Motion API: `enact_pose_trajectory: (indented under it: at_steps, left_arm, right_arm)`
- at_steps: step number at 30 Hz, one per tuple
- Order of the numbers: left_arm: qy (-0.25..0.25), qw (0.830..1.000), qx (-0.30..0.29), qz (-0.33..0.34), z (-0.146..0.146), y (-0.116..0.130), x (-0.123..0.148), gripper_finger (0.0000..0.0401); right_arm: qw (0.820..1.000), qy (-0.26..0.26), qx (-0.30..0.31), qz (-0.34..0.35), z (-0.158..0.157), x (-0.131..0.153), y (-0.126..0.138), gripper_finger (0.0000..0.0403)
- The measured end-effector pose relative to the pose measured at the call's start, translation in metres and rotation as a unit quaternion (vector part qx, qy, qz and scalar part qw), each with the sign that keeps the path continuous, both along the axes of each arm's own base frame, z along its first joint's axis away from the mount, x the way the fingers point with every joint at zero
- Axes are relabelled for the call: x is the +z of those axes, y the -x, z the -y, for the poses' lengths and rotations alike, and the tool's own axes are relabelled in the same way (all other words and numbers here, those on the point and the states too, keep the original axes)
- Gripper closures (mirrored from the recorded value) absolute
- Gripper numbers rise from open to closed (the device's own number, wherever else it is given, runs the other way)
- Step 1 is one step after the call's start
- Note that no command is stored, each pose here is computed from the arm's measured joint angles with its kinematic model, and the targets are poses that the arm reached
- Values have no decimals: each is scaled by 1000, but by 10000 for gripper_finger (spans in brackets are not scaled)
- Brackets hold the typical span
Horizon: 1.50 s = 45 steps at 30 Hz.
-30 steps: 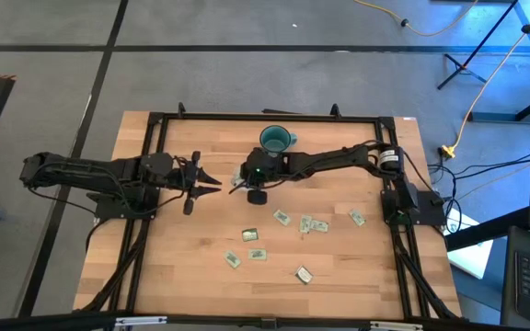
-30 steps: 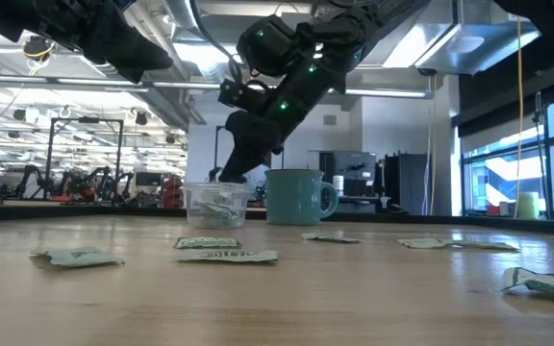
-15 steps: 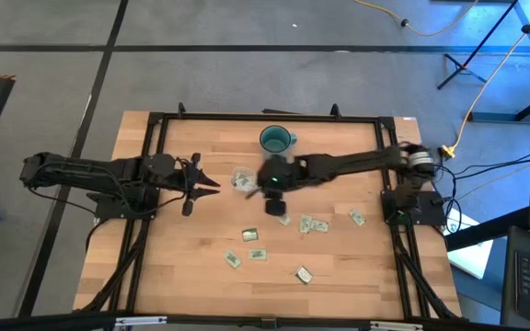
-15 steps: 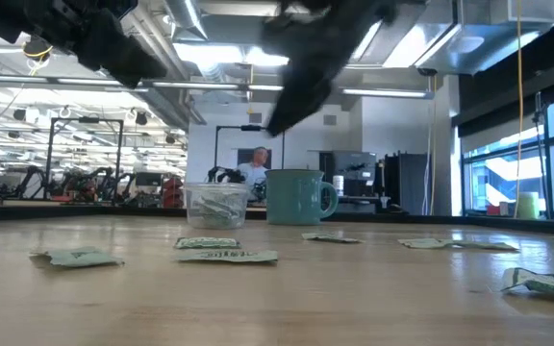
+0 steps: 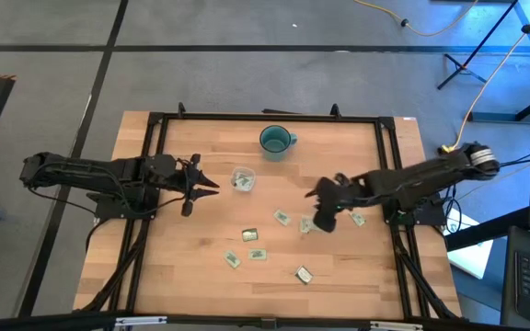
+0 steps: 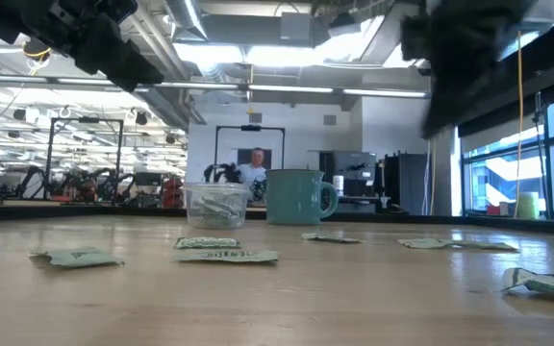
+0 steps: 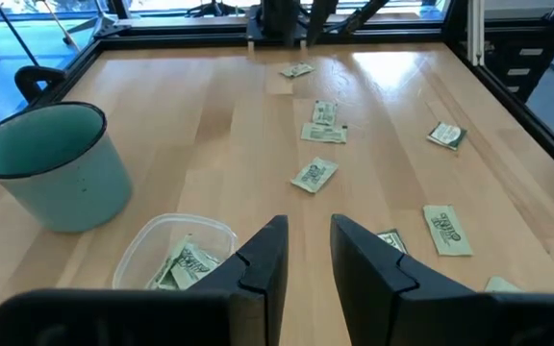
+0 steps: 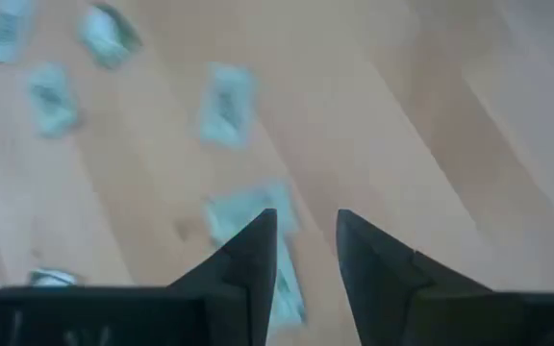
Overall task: Pick and place Stevia / Truvia into bins
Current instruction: Put the green stevia packet into the transparent container
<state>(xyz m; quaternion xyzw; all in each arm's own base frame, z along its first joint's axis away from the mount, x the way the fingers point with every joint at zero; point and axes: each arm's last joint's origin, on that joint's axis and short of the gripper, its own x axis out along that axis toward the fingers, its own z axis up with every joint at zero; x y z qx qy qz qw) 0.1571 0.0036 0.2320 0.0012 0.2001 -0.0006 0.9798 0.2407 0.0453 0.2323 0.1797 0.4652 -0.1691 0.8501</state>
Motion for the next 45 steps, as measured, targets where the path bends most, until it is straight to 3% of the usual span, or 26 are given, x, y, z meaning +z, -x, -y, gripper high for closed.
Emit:
enact_pose_trajectory:
  at_steps: [4, 9, 18, 26, 32, 41, 45]
  left_arm:
    - [0, 1000, 0, 0, 0, 0, 0, 324]
    - [0, 1000, 1, 0, 0, 0, 0, 324]
    - [-1, 1000, 2, 0, 0, 0, 0, 324]
    - [-1, 1000, 2, 0, 0, 0, 0, 324]
    - [-1, 1000, 4, 0, 0, 0, 0, 324]
    - [0, 1000, 4, 0, 0, 0, 0, 324]
    - [0, 1000, 4, 0, 0, 0, 0, 324]
  right_arm:
    - [992, -23, -85, -91, -1, -18, 27, 300]
    - [965, -53, -189, -175, -5, -36, 50, 308]
    - [938, -81, -256, -221, -6, -67, 71, 307]
    - [939, -99, -255, -208, -4, -91, 78, 308]
    - [938, -101, -254, -211, -2, -100, 85, 330]
    - [941, -94, -242, -218, -3, -96, 82, 392]
    - [951, -86, -222, -200, -5, -89, 75, 396]
